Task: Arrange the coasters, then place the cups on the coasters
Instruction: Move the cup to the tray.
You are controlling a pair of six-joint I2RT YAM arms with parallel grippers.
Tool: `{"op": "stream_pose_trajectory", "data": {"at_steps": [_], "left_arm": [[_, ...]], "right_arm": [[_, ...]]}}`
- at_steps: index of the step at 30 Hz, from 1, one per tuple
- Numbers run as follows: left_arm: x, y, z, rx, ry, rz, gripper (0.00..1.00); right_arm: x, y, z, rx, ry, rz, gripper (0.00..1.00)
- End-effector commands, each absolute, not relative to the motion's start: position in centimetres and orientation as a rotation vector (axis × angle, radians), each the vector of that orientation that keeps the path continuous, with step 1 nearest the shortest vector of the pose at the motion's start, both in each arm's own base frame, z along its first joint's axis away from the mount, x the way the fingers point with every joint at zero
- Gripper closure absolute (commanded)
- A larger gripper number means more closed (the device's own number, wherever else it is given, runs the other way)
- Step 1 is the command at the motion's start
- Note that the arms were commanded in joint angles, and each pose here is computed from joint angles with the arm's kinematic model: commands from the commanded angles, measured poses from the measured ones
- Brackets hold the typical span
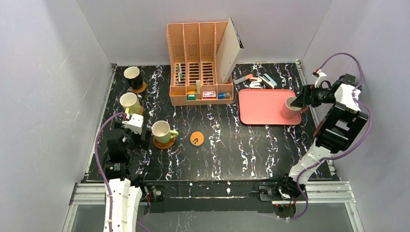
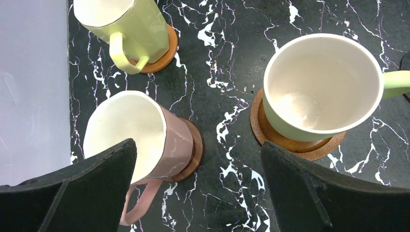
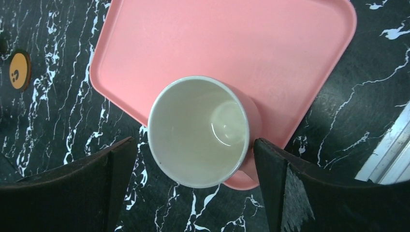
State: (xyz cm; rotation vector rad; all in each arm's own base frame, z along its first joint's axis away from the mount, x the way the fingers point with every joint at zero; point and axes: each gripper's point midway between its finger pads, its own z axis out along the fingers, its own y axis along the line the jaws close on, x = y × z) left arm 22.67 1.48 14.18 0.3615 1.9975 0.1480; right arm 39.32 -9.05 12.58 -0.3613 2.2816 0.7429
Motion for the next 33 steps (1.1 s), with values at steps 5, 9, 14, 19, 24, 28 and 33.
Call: {"op": "stream_pose_trajectory", "data": {"at_steps": [5, 9, 14, 19, 24, 28, 33], "left_arm": [[22.9, 1.6, 15.2, 0.346, 1.979, 0.152, 0.02], [22.9, 1.6, 15.2, 0.344, 1.979, 0.152, 0.02], [22.9, 1.7, 15.3, 0.341, 1.978, 0.155, 0.02], [22.9, 1.8, 15.2, 0.338, 1.979, 0.159, 0.02], [22.9, 1.8, 15.2, 0.339, 1.981, 0.158, 0.02], [22.9, 1.8, 15.1, 0.336, 1.983, 0.163, 0.02], [22.9, 1.8, 15.1, 0.336, 1.984, 0.163, 0.02]], "right_arm": [[38.1, -7.6, 15.7, -0.365, 2.204, 0.802, 0.02], [38.1, -7.1, 15.9, -0.371, 2.197, 0.811, 0.02], [38.3, -6.5, 15.2, -0.369, 2.214, 0.833, 0.02], [38.4, -5.3, 14.6, -0.369, 2.233, 0.873, 0.02], [38.4, -3.4, 14.1, -0.401, 2.257, 0.91, 0.02], [38.5, -2.2, 13.8, -0.411, 2.271, 0.929, 0.02], [38.6, -1.0, 14.0, -0.411, 2.265, 0.981, 0.02]]}}
